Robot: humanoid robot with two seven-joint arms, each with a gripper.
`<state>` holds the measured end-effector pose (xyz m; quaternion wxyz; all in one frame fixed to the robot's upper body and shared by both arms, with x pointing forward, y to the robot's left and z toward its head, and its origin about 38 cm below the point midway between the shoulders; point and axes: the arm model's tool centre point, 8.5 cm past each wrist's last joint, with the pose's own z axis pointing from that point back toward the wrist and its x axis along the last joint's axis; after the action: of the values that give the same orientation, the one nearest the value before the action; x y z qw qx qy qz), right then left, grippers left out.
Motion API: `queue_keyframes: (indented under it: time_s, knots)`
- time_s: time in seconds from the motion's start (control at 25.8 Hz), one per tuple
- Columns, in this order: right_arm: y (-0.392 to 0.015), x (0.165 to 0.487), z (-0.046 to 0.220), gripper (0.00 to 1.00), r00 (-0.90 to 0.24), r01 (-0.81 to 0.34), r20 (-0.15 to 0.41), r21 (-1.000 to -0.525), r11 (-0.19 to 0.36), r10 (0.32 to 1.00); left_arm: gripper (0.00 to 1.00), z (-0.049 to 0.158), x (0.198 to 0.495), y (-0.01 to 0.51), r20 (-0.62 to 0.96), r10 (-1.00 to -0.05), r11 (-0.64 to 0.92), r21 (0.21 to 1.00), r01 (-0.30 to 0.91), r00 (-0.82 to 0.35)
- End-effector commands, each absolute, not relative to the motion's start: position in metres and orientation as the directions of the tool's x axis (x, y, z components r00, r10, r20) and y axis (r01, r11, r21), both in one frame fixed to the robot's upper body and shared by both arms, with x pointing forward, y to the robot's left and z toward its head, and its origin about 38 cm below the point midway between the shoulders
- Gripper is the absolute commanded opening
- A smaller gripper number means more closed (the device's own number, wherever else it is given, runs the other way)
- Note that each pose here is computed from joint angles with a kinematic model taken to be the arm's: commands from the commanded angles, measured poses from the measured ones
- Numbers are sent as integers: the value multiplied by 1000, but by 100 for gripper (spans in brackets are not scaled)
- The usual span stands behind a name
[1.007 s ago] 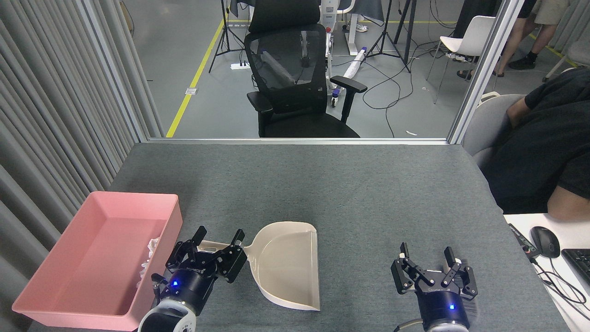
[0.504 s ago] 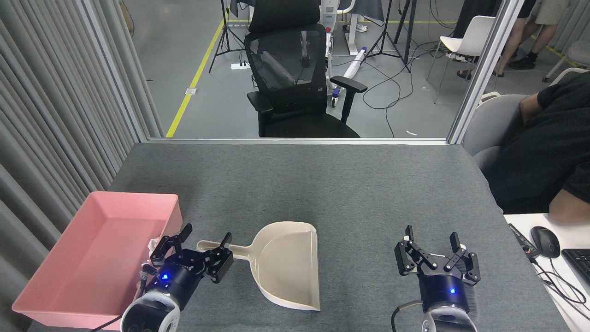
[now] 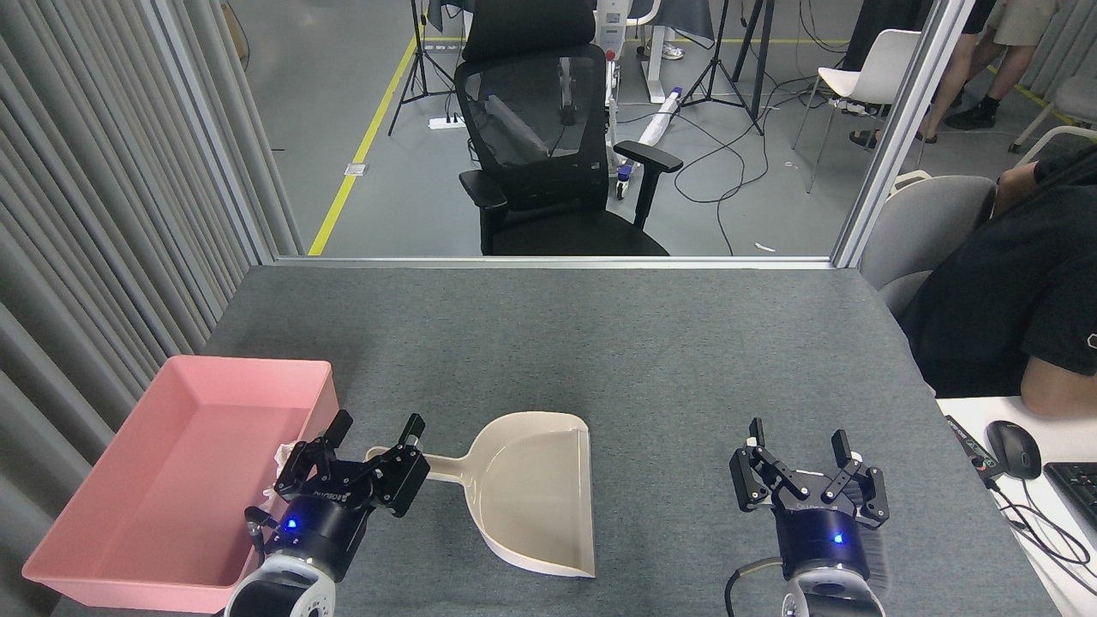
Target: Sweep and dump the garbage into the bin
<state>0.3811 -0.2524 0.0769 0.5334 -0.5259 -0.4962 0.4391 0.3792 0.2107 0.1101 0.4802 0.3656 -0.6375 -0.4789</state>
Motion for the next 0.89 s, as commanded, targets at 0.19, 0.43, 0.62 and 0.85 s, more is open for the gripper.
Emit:
queue_keyframes:
  time_s: [0.19, 0.43, 0.62, 0.85]
  knots:
    - [-251, 382, 78, 98, 123, 55, 72, -996, 65, 990, 99, 119, 380, 231, 265, -957, 285, 933, -221, -114]
    - [-250, 382, 78, 98, 122, 56, 72, -996, 65, 990, 99, 101, 374, 225, 129, -988, 140, 978, -155, -82]
    - [-250, 382, 79, 98, 118, 59, 69, -996, 62, 991, 99, 84, 371, 224, 138, -988, 144, 986, -84, -76]
    - [-250, 383, 78, 98, 120, 62, 70, -996, 63, 990, 99, 83, 368, 224, 131, -988, 138, 987, -83, -79]
